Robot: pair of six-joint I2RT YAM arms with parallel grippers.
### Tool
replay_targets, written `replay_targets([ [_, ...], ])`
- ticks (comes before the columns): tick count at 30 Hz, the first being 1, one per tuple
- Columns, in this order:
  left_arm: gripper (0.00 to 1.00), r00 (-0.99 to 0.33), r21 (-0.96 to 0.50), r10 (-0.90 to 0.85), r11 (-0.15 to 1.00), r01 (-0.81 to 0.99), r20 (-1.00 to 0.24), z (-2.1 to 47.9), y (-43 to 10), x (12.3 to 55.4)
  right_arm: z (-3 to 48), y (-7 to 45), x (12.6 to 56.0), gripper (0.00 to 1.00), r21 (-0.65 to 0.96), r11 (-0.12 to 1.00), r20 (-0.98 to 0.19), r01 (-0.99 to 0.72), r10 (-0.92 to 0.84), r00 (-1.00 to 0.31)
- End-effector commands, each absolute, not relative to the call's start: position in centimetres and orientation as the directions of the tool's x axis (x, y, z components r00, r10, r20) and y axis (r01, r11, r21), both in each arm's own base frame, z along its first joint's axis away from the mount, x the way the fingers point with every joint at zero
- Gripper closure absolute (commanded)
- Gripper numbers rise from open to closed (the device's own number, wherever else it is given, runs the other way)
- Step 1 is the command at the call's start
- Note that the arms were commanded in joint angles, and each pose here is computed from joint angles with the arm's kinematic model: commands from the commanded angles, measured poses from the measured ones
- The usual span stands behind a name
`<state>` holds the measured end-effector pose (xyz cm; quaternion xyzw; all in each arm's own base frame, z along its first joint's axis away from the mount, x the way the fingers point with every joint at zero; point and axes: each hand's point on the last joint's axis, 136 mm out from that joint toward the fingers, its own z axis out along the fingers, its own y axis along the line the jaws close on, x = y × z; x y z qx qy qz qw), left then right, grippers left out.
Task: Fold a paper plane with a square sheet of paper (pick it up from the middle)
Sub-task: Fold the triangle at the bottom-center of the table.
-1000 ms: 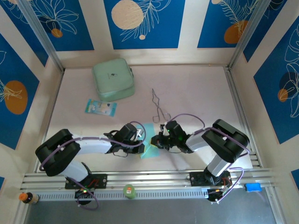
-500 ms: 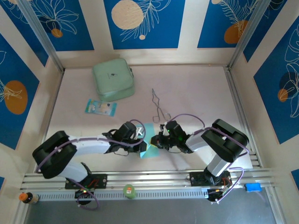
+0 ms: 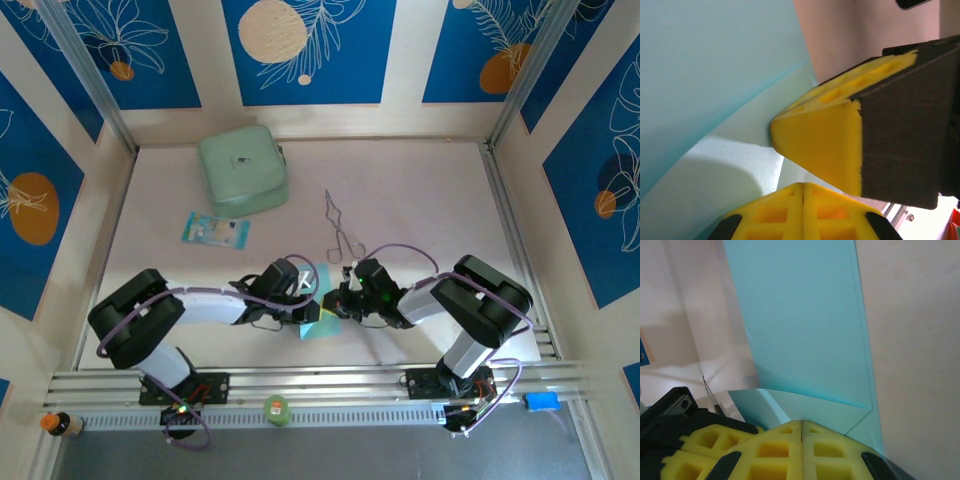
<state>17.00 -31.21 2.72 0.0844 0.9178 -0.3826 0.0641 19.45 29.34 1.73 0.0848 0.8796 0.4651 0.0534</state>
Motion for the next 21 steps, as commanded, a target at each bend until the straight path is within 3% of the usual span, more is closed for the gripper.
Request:
replay_targets([
  [1,0.95,-0.982,-0.66,0.114,0.728,0.188,-0.154,1.3,-30.8,16.9,-0.9,28.0,18.2,1.0,0.771,0.615,0.041,0.166,0.212,-0.976],
  [11,0.95,-0.987,-0.597,0.143,0.786,0.162,-0.079,-1.3,-27.1,13.8,-1.2,27.5,18.2,1.0,0.762,0.623,0.044,0.178,0.225,-0.973],
  [21,0.9,-0.978,-0.612,0.169,0.763,0.209,-0.123,-0.3,-27.1,13.7,-1.0,27.6,18.4,1.0,0.764,0.624,0.037,0.166,0.214,-0.976],
])
